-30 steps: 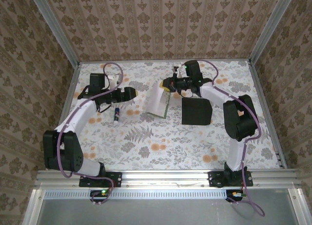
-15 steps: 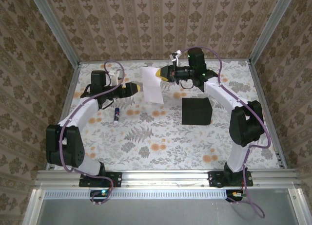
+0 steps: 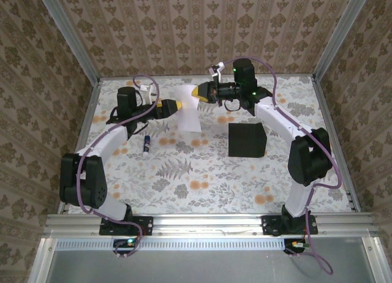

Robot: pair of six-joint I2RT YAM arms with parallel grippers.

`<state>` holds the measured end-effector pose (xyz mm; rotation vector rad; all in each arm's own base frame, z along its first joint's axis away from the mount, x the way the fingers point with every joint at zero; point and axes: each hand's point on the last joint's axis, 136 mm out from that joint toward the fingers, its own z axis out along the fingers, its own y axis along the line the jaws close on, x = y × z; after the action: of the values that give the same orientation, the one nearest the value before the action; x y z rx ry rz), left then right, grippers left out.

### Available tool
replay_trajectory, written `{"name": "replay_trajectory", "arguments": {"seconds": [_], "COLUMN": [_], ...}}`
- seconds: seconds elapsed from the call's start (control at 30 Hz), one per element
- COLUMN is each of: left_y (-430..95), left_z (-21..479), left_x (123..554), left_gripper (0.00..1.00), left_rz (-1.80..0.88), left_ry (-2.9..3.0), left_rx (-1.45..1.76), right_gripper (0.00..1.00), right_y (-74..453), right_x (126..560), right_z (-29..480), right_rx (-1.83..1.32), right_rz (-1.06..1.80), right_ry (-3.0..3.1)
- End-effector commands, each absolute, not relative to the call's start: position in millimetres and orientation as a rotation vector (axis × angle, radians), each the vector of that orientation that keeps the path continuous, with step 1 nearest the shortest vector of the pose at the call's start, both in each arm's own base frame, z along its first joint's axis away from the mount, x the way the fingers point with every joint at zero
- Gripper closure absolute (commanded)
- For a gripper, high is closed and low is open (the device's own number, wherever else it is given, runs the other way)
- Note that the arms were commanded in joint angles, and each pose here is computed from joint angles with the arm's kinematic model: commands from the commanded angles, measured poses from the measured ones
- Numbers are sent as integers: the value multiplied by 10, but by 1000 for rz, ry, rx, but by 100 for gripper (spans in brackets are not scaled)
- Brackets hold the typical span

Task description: Place the letter into the envelope and seal it

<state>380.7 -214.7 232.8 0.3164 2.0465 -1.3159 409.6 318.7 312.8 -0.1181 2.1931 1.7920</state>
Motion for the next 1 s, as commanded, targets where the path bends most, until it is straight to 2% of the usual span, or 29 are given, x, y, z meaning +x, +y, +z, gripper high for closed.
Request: {"name": "replay_trajectory", "arguments": {"seconds": [0.0, 0.33, 0.97], "left_y": [-2183, -2231, -2368], "left_z": [2403, 2607, 2909], "left_x": [3754, 3844, 3626], "left_gripper": [3, 0, 1], "left_rz": [-1358, -1458, -1629], "left_ry": [2003, 1909, 1787], "left_rx": [357, 403, 497], "right_gripper": [100, 100, 100], "right_y": [3211, 3232, 3224], "right_x": [3959, 3896, 3970], "right_z": [3553, 3678, 3561], "right_rx": [-222, -247, -250], "right_rz": [1833, 1865, 1879], "right_ry": [2093, 2061, 2066]}}
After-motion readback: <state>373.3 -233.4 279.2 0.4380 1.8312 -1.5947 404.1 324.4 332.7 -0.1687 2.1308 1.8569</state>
